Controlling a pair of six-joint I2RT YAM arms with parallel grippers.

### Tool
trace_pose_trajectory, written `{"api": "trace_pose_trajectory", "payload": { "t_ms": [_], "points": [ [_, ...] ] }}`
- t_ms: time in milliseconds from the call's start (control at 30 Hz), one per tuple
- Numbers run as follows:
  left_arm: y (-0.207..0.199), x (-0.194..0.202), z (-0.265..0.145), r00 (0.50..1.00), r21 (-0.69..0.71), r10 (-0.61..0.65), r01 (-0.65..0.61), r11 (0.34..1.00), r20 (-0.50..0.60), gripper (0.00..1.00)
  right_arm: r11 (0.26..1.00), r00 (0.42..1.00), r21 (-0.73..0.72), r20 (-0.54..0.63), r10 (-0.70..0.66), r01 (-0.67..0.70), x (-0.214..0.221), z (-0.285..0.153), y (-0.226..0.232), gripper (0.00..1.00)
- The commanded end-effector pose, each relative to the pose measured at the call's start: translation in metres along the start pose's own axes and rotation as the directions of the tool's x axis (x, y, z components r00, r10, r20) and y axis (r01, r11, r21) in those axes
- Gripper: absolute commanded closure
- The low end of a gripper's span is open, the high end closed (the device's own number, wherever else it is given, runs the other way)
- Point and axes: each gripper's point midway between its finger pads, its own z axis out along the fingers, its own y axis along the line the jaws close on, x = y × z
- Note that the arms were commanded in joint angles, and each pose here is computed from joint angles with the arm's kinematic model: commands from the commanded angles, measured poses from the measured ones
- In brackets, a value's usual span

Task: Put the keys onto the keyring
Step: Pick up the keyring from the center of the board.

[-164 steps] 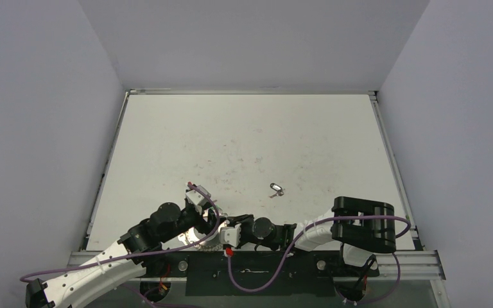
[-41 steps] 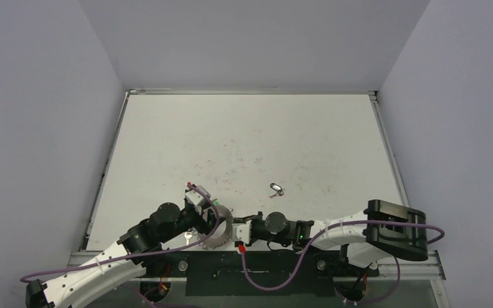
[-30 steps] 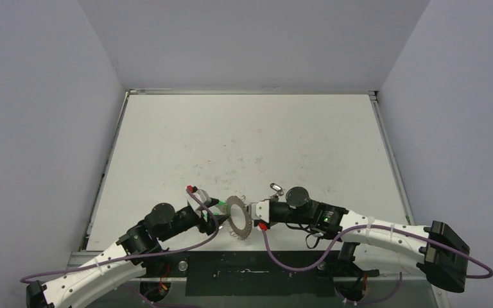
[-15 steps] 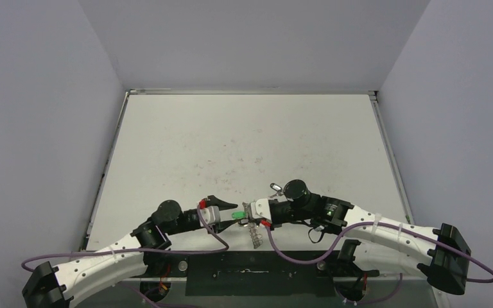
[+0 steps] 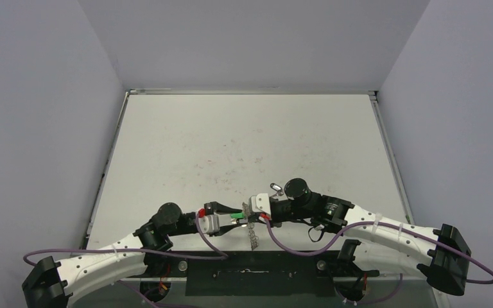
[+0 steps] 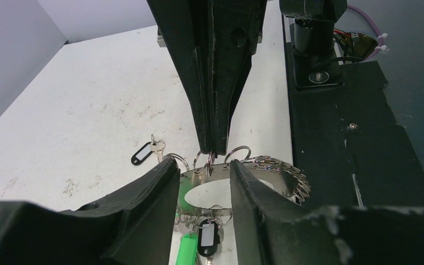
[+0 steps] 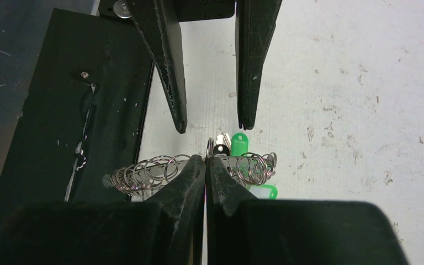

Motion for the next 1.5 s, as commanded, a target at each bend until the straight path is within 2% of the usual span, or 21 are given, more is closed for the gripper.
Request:
{"api": "trace_pose_trajectory", "payload": {
  "t_ms": [0, 533, 700, 933, 1067, 1200, 1467],
  "points": [
    [0.004, -0.014, 0.003, 0.998, -0.012, 0.035, -0.034, 0.999, 0.049, 0.65, 0.998, 0.991, 0.042, 0.123, -0.042, 0.037, -0.045, -0.005, -0.016, 1.0],
    [0.004, -0.013, 0.017, 0.999, 0.004, 0.039, -0.039, 0.999, 0.03, 0.83, 0.999, 0.992, 0.039, 0.122, -0.029, 0.025, -0.044, -0.003, -0.016, 1.0],
    [0.006, -0.017, 0.016, 0.999, -0.019, 0.033, -0.033, 0.999, 0.035, 0.78, 0.999, 0.992, 0.035, 0.121, -0.028, 0.024, -0.044, -0.003, -0.016, 1.0],
    [0.007, -0.018, 0.017, 0.999, -0.033, 0.032, -0.031, 0.999, 0.034, 0.79, 0.999, 0.99, 0.032, 0.135, -0.033, 0.029, -0.046, -0.003, -0.015, 1.0],
    [0.008, -0.022, 0.017, 0.998, -0.037, 0.04, -0.038, 0.999, 0.043, 0.85, 0.999, 0.99, 0.029, 0.134, -0.032, 0.028, -0.045, -0.003, -0.014, 1.0],
    [0.009, -0.02, 0.016, 0.999, -0.041, 0.041, -0.04, 0.998, 0.028, 1.0, 0.999, 0.99, 0.028, 0.136, -0.033, 0.03, -0.046, -0.003, -0.014, 1.0],
    [0.012, -0.014, 0.017, 0.999, -0.056, 0.035, -0.035, 0.998, -0.007, 1.0, 0.999, 0.989, 0.03, 0.142, -0.036, 0.032, -0.049, -0.003, -0.015, 1.0]
  ]
}}
